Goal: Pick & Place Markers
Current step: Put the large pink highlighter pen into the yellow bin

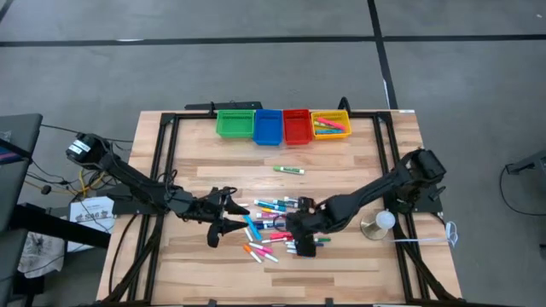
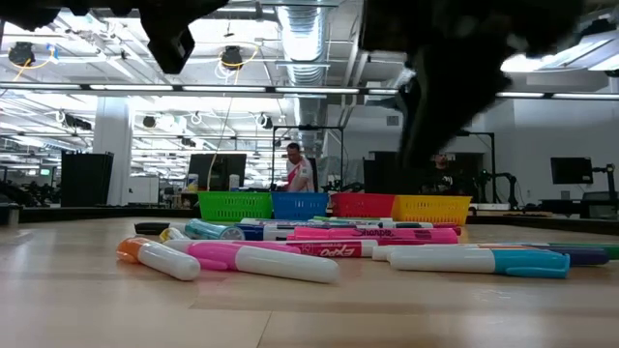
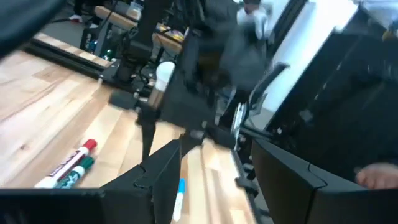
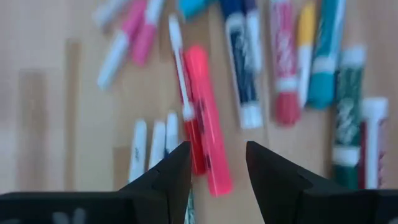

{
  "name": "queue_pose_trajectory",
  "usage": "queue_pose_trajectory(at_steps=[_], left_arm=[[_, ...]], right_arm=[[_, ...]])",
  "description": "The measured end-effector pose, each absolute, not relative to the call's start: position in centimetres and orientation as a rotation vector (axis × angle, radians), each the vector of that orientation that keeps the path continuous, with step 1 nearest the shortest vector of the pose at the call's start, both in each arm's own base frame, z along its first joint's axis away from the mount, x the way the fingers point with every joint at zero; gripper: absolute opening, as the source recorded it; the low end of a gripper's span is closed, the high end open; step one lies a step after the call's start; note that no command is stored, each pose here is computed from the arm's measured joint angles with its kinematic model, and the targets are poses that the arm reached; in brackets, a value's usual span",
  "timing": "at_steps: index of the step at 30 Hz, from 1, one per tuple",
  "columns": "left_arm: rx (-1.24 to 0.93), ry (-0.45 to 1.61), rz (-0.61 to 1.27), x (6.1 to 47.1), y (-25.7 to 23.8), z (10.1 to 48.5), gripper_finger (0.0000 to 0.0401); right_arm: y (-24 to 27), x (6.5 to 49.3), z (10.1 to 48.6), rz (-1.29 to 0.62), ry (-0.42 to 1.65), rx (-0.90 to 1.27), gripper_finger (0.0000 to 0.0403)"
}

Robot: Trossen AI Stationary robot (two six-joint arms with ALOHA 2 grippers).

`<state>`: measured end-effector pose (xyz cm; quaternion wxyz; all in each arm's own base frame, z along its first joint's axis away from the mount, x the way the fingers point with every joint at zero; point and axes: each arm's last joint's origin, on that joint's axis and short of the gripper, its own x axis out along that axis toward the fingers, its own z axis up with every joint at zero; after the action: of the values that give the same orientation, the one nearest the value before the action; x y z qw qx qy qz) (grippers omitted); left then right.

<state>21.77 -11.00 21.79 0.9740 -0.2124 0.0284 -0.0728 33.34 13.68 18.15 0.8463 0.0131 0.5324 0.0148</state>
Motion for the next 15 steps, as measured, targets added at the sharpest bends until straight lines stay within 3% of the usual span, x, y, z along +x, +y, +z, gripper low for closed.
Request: queue_pose_trajectory(at_steps=[6,15], left_arm=[[-0.589,0.064,-0.107,21.8,-11.0,21.7,0.0195],[-0.596,0.065,-0.11,21.7,-11.1,21.7,0.0195]], right_arm=[[14.4,33.3,16.0,0.031,1.193,-0.006,0.0135],[14.4,33.5,15.7,0.036,1.195,-0.016,0.0133]])
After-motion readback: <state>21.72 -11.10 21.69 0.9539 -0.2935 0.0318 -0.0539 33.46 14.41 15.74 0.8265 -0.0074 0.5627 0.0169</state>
